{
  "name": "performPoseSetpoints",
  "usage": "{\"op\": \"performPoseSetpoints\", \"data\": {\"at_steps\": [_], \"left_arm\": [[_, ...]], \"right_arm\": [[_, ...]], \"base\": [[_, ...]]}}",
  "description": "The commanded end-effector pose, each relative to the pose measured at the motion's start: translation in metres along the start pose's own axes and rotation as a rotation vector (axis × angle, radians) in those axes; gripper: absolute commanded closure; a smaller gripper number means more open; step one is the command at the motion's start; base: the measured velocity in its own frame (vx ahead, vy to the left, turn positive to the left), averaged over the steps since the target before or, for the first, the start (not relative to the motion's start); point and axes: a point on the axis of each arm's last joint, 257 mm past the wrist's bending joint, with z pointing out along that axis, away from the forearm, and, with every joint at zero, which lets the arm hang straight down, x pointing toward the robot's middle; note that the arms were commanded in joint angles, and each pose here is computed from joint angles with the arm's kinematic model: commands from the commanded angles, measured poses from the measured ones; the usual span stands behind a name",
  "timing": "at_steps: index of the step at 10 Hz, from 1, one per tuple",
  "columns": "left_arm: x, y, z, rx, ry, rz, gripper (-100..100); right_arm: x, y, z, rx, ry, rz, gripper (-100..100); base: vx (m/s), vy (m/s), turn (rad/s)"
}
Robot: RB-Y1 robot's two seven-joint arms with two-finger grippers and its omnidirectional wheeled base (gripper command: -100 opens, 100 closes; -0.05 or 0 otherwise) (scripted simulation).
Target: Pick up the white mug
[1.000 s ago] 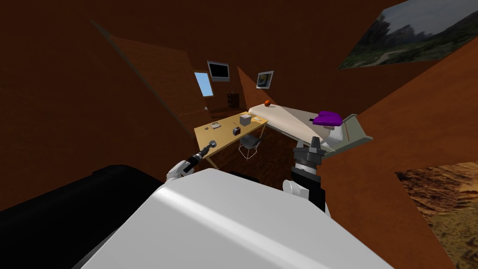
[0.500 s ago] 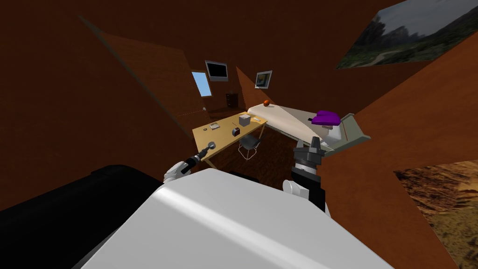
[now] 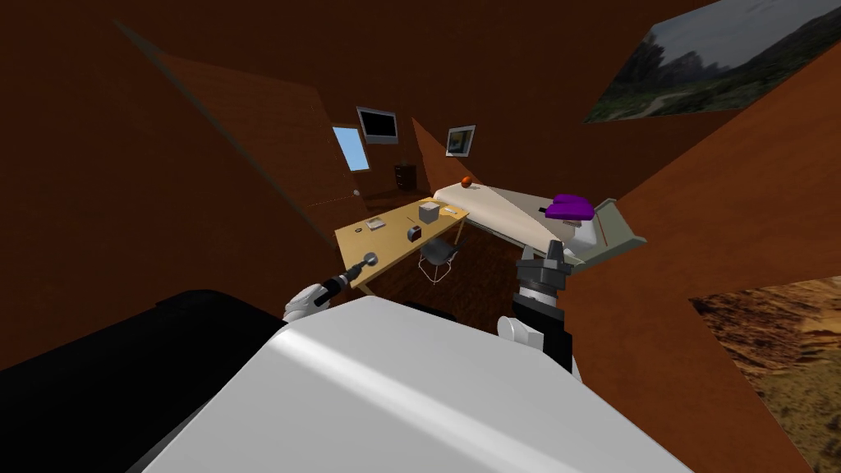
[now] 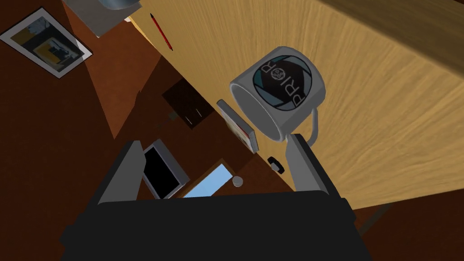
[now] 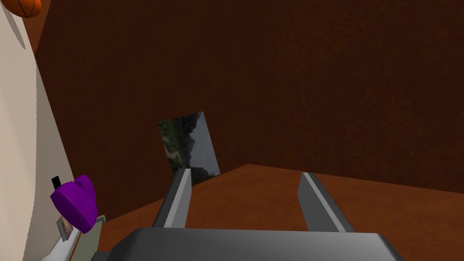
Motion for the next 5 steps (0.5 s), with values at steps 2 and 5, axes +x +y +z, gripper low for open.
{"op": "performPoseSetpoints", "data": {"at_steps": [2,5], "left_arm": [[0.001,0.018,-0.004,-0.038,0.009,-0.02,-100],[-0.001,0.045,-0.011,-0.099,0.039,-0.05,-100]], "right_arm": [[0.0,0.0,0.0,0.0,0.0,0.0,0],[0.0,0.0,0.0,0.0,0.0,0.0,0]], "base": [[0.036,0.025,-0.015],[0.047,0.026,-0.045]]}}
